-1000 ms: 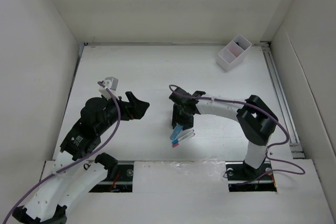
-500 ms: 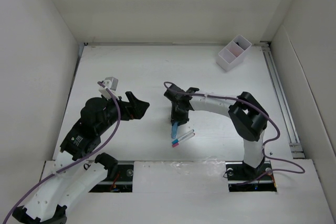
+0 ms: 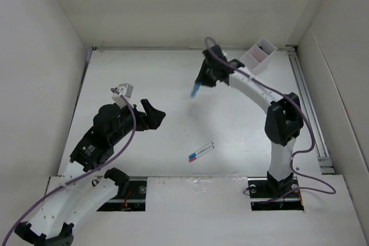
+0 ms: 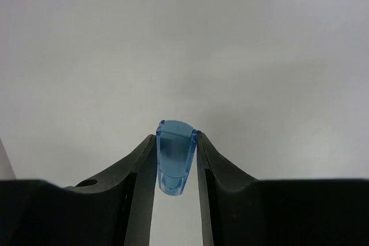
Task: Sort the stationery into containers
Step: Pick up the pen from the center of the board, then place the pen in the storage box.
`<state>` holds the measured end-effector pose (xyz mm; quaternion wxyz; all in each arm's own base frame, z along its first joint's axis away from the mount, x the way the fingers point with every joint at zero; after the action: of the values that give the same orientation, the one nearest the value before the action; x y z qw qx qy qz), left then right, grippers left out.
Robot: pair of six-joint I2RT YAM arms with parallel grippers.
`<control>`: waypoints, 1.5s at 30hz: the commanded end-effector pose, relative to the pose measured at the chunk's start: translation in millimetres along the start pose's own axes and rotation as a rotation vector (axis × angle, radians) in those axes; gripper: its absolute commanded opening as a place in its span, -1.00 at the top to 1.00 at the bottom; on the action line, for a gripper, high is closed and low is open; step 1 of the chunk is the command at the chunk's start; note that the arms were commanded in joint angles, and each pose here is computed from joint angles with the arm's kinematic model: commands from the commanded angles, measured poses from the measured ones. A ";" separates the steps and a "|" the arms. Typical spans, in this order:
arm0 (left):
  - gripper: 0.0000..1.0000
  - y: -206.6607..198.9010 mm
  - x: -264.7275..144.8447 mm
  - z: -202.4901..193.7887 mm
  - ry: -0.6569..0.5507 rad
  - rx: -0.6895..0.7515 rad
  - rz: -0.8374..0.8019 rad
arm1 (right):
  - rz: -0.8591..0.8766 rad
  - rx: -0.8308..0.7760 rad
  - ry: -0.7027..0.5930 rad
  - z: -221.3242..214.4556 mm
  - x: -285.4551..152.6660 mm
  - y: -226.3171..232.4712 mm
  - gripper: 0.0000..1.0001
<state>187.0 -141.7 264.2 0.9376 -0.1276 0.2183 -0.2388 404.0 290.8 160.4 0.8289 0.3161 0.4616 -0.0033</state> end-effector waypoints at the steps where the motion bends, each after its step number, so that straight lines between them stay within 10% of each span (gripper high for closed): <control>1: -0.99 -4.5 6.4 8.7 -0.036 0.012 -0.026 | -0.031 0.062 -0.340 136.7 -24.8 -18.9 0.86; 11: -0.99 -7.8 21.0 16.0 -0.033 0.021 -0.035 | -0.403 0.168 -0.942 336.5 -57.1 -139.2 0.86; 30: -0.99 -7.8 37.0 14.6 0.015 0.028 -0.027 | -0.627 0.030 -1.087 363.1 -43.0 -170.5 0.86; 40: -0.99 -7.0 36.0 12.6 0.015 0.028 -0.027 | -0.618 0.024 -1.046 336.0 -33.4 -169.0 0.25; 45: -0.99 -8.4 31.4 15.8 -0.004 0.029 -0.034 | -0.567 0.006 -1.041 326.7 -43.8 -149.1 -0.37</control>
<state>215.4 -161.7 245.0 0.9299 -0.1140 0.2520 -0.2424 588.8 -25.3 173.1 0.9035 0.0991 0.1239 -0.3981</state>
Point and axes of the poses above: each gripper's point midway between its finger pads, its own x axis out along the fingers, its own y axis along the line the jaws close on, z = x × y, the point moved 2 cm from there along -x, back along the fingers, and after that the axes turned 12 degrees about x, right-handed, at the moved point
